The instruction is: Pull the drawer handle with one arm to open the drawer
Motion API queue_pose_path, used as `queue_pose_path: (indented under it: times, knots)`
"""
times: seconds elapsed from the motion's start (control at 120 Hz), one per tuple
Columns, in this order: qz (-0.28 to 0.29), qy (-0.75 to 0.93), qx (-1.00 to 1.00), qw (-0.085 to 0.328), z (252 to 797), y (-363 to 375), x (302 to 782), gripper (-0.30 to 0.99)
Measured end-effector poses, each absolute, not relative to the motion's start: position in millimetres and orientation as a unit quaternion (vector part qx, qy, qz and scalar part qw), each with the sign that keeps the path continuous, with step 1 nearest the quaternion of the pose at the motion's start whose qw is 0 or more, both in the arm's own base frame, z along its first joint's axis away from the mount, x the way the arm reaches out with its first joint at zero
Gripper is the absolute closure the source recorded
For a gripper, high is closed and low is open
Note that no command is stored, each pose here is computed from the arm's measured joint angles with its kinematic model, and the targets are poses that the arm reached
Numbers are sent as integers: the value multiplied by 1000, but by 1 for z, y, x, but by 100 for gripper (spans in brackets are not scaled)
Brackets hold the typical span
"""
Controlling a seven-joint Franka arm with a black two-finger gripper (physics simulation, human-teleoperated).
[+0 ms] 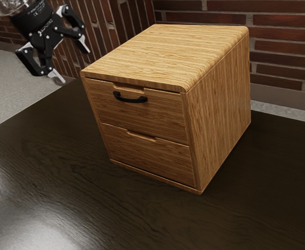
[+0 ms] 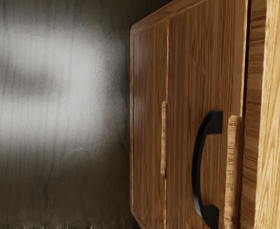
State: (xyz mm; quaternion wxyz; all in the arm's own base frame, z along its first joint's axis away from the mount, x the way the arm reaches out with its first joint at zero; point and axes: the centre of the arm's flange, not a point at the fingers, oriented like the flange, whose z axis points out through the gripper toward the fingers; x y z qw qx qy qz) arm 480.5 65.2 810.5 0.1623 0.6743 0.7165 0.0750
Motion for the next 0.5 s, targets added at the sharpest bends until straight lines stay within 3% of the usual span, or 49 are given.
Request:
queue_pose_path:
  times: [0.117, 0.267, 0.5]
  knots:
    - [96, 710, 668, 199, 800, 53, 466, 3]
    - [124, 698, 674, 210, 769, 21, 474, 5]
    - [170, 697, 676, 170, 722, 18, 484, 8]
